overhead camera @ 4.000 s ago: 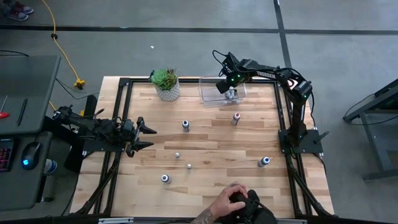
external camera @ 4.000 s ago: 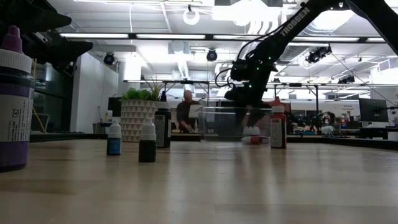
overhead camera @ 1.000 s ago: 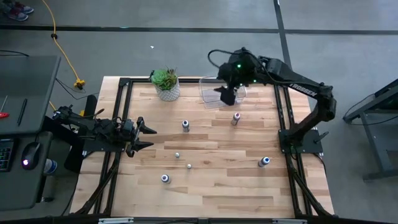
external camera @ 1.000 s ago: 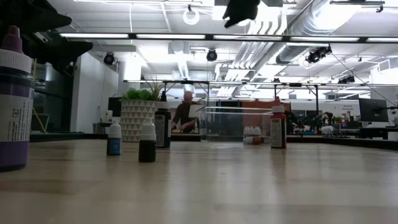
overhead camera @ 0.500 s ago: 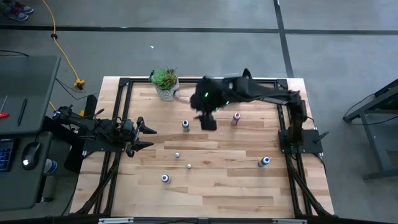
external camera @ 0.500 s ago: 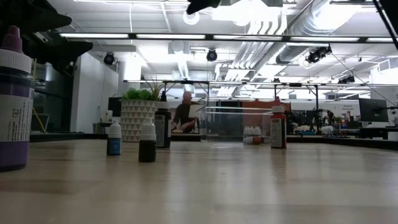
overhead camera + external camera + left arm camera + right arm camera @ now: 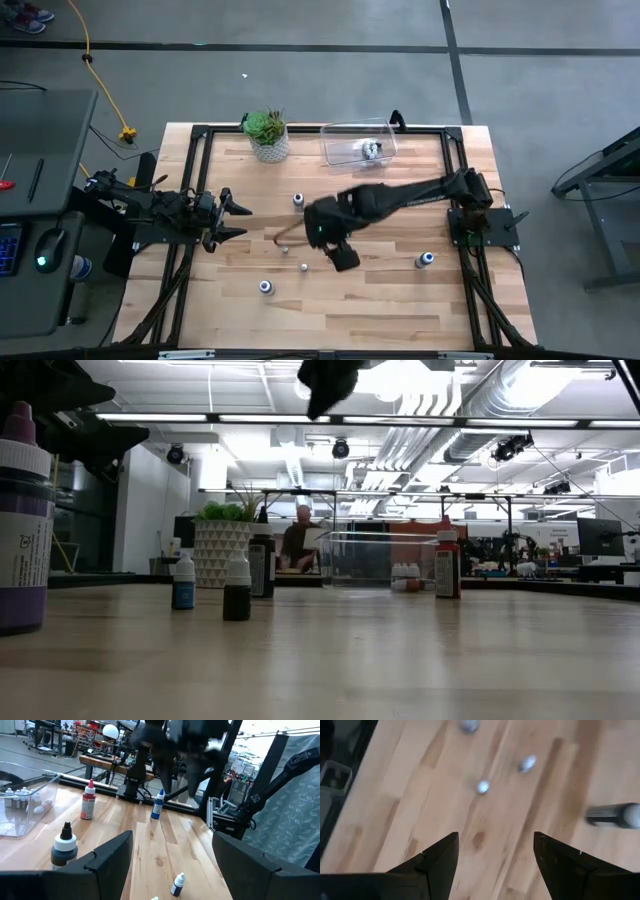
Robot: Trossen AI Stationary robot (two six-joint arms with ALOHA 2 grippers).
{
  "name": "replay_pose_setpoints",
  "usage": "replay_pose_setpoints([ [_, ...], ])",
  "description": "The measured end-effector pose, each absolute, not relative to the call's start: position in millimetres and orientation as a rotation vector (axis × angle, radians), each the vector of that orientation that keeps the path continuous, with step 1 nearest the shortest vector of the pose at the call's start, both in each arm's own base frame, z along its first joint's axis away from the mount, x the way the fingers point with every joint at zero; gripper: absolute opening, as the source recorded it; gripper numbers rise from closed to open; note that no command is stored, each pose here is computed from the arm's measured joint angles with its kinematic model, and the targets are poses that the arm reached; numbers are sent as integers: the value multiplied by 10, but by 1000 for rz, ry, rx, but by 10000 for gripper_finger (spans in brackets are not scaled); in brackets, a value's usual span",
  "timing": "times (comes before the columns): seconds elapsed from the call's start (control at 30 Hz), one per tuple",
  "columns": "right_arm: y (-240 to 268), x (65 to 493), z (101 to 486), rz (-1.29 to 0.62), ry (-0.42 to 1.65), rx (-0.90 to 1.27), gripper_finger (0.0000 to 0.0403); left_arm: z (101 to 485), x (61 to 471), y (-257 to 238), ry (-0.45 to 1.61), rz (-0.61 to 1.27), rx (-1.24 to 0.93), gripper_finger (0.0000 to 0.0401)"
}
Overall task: Pick & Place food coloring
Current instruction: Put the small black food coloring bottle into the bin
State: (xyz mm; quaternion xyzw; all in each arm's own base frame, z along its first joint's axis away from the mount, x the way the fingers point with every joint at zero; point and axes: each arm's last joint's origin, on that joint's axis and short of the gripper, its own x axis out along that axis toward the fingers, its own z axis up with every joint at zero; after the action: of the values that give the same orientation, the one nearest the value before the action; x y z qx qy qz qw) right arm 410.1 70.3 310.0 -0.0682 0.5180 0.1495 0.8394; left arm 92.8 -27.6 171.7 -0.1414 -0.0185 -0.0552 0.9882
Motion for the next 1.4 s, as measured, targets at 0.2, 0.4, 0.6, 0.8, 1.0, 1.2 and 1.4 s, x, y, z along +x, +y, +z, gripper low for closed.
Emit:
replay_pose_setpoints([
  [0.2,974,4065,2641,342,1126,-239,245,1717,928,-276,-37,-111,-284,271],
  [0.4,1142,4127,2316,346,1035,-267,245,1717,928,-276,-37,-111,-284,271],
  [0.6,1190,4269,2084,300,1022,-199,245,1717,928,-276,-37,-111,-284,271],
  [0.8,1205,4371,1941,290,992,-180,245,1717,928,-276,-37,-111,-284,271],
  [1.0,1202,4405,1924,276,969,-183,245,1717,928,-276,-37,-111,-284,271],
  [1.2,1094,4465,1844,231,977,-151,245,1717,928,-276,-37,-111,-284,271],
  [1.4,1062,4512,1676,245,1007,-92,245,1717,928,-276,-37,-111,-284,271],
])
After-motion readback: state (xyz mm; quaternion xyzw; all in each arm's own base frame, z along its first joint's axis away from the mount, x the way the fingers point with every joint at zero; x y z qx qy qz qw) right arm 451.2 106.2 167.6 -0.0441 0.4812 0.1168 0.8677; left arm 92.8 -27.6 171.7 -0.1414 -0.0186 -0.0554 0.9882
